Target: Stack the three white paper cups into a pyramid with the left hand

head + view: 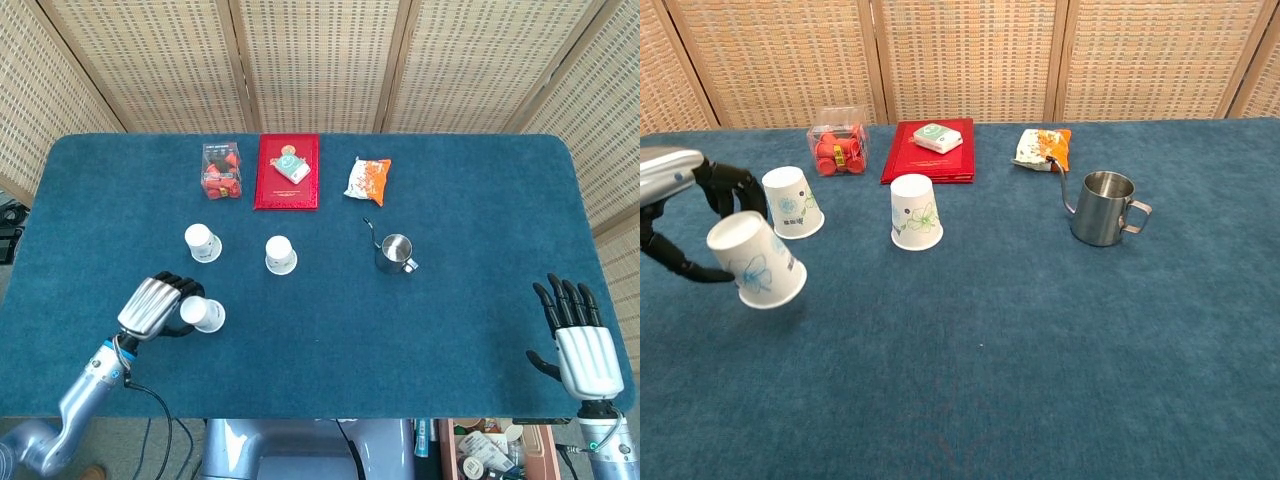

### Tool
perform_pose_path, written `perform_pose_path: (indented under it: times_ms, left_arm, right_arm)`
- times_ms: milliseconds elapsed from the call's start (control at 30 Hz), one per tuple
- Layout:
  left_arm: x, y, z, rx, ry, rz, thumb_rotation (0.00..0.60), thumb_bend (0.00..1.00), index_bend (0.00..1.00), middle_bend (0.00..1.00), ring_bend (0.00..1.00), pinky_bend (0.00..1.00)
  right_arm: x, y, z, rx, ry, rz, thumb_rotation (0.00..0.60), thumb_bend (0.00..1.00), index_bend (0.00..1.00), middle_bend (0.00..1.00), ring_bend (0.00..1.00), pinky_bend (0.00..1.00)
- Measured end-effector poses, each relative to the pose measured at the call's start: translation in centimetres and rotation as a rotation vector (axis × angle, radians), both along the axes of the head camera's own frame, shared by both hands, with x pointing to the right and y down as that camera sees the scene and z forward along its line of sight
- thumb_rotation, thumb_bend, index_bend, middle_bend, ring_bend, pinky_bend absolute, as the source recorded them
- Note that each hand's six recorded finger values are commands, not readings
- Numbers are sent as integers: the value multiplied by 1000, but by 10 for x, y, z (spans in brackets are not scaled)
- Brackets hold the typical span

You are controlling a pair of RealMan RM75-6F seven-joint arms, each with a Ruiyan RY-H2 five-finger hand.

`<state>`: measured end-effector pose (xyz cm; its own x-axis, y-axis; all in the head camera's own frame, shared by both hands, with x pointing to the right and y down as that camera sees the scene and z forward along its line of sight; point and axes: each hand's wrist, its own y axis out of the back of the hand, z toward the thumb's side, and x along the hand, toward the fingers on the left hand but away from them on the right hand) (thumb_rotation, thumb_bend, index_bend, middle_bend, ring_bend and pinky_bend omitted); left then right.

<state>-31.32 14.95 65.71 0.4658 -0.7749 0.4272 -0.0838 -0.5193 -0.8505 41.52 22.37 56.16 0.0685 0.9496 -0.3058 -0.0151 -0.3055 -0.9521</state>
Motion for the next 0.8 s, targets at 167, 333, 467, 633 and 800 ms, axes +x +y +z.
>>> perform_pose_path:
  times_ms: [167, 333, 467, 633, 800]
  left_arm:
    - [21, -52, -9, 17, 39, -39, 600, 117, 428, 470, 449, 375]
    - [39, -96, -3, -10, 30, -79, 600, 117, 428, 470, 449, 375]
    - [48, -121, 8, -32, 20, -108, 600, 116, 427, 470, 449, 375]
    - [55, -137, 16, -37, 27, -137, 600, 117, 428, 470, 449, 374]
    - [57, -142, 29, -72, 14, -151, 600, 116, 428, 470, 449, 370]
  right_arm:
    - [3, -2, 6, -14, 12, 10, 600, 0, 42, 0, 0, 0]
    - [11, -6, 12, -35, 24, 38, 600, 0, 42, 0, 0, 0]
    - [15, -10, 16, -41, 30, 55, 600, 0, 42, 0, 0, 0]
    - [18, -12, 17, -46, 33, 65, 600, 0, 42, 0, 0, 0]
    - [20, -13, 18, -47, 38, 67, 600, 0, 42, 0, 0, 0]
